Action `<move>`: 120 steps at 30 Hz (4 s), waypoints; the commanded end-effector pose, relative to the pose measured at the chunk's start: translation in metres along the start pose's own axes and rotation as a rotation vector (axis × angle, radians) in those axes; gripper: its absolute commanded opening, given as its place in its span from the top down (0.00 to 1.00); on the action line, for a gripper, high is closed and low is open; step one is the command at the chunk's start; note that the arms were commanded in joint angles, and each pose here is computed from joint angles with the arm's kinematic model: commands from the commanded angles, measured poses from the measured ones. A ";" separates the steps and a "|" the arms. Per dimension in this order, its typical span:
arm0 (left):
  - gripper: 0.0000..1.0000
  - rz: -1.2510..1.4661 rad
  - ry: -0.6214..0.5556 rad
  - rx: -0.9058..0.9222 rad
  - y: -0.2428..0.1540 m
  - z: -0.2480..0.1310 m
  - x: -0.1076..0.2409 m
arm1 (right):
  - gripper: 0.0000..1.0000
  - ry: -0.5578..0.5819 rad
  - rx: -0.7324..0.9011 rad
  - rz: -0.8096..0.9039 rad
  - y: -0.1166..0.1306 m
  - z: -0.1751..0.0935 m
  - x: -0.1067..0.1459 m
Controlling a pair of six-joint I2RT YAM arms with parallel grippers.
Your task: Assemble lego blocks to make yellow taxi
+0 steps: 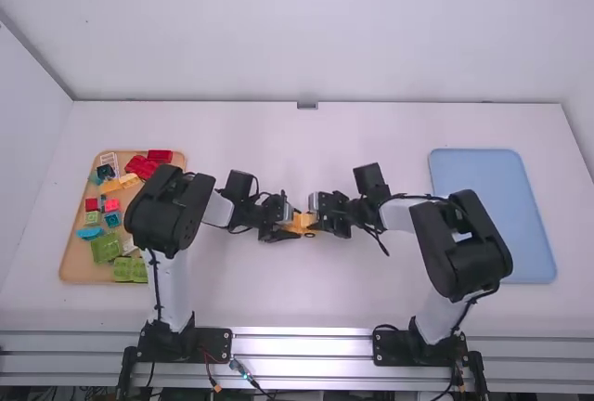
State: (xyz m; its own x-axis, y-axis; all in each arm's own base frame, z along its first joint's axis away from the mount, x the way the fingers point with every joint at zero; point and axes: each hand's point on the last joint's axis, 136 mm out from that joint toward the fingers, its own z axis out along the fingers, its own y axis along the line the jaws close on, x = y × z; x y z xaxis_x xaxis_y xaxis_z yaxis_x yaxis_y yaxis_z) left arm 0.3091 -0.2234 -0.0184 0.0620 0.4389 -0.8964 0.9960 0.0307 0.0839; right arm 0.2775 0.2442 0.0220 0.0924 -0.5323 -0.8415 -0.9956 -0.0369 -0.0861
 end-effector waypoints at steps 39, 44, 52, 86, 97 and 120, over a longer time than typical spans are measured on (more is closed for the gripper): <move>0.40 -0.114 0.062 0.014 -0.014 0.005 0.023 | 0.79 0.035 -0.002 0.047 0.000 0.008 0.016; 0.40 -0.112 0.062 0.014 -0.014 0.005 0.023 | 0.81 0.034 0.000 0.044 -0.001 0.008 0.016; 0.41 -0.113 0.062 0.015 -0.014 0.006 0.022 | 0.83 0.028 0.010 0.030 -0.004 0.008 0.014; 0.43 -0.114 0.061 0.007 -0.012 0.004 0.023 | 0.47 0.028 0.009 0.034 -0.004 0.008 0.014; 0.45 -0.111 0.061 0.013 -0.014 0.005 0.022 | 0.52 0.019 0.010 0.027 -0.004 0.008 0.012; 0.46 -0.112 0.062 0.013 -0.014 0.005 0.022 | 0.68 0.036 -0.005 0.065 0.000 0.008 0.016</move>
State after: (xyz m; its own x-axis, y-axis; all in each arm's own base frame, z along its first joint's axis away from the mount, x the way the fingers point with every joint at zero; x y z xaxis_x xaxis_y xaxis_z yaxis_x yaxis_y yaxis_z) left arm 0.3081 -0.2235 -0.0191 0.0297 0.4346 -0.9001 0.9976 0.0435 0.0540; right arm 0.2803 0.2417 0.0067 0.0442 -0.5604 -0.8270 -0.9987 -0.0052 -0.0499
